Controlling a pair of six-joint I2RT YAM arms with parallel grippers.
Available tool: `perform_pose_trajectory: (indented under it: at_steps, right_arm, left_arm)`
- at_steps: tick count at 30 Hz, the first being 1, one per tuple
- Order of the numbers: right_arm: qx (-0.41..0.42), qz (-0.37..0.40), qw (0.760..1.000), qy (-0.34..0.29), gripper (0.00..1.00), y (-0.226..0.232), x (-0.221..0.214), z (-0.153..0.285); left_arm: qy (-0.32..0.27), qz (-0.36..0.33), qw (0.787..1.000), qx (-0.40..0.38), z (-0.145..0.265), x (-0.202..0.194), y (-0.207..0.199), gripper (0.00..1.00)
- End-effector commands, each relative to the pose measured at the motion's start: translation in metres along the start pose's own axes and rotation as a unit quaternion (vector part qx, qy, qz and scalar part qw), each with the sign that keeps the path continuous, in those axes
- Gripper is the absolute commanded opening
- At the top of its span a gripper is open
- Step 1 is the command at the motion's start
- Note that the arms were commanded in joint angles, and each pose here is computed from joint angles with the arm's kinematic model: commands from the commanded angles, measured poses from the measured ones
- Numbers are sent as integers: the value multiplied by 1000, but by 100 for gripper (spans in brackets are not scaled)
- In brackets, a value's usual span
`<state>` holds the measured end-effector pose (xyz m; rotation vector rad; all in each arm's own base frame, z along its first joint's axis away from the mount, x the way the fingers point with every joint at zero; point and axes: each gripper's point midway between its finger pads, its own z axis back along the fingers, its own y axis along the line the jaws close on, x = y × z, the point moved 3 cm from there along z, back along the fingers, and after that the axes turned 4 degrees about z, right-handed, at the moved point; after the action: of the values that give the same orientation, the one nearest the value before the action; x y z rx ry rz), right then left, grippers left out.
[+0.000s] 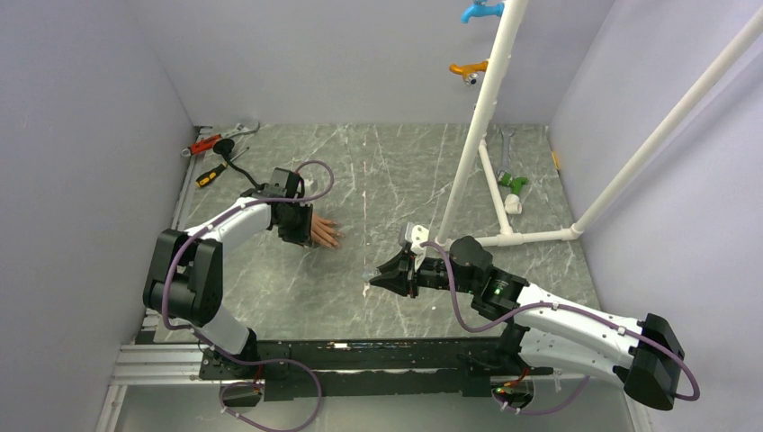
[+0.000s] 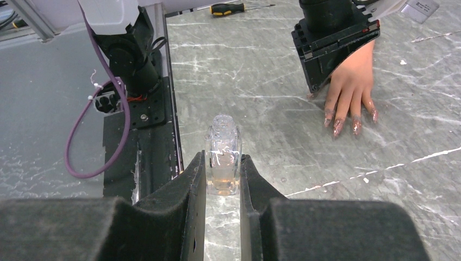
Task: Paint the nails
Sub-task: Paint the nail polish on the nail.
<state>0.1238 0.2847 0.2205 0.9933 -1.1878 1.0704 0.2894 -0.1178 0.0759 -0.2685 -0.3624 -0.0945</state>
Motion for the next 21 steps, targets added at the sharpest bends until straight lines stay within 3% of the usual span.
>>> perform_pose_trajectory:
  at_steps: [1, 21]
  right_arm:
    - [4, 16, 999, -52, 0, 1, 37, 2]
    - [9, 14, 999, -51, 0, 2, 36, -1]
  left_arm:
    - [-16, -1, 1000, -12, 11, 1, -7, 0]
    - [-26, -8, 1000, 7, 12, 11, -4, 0]
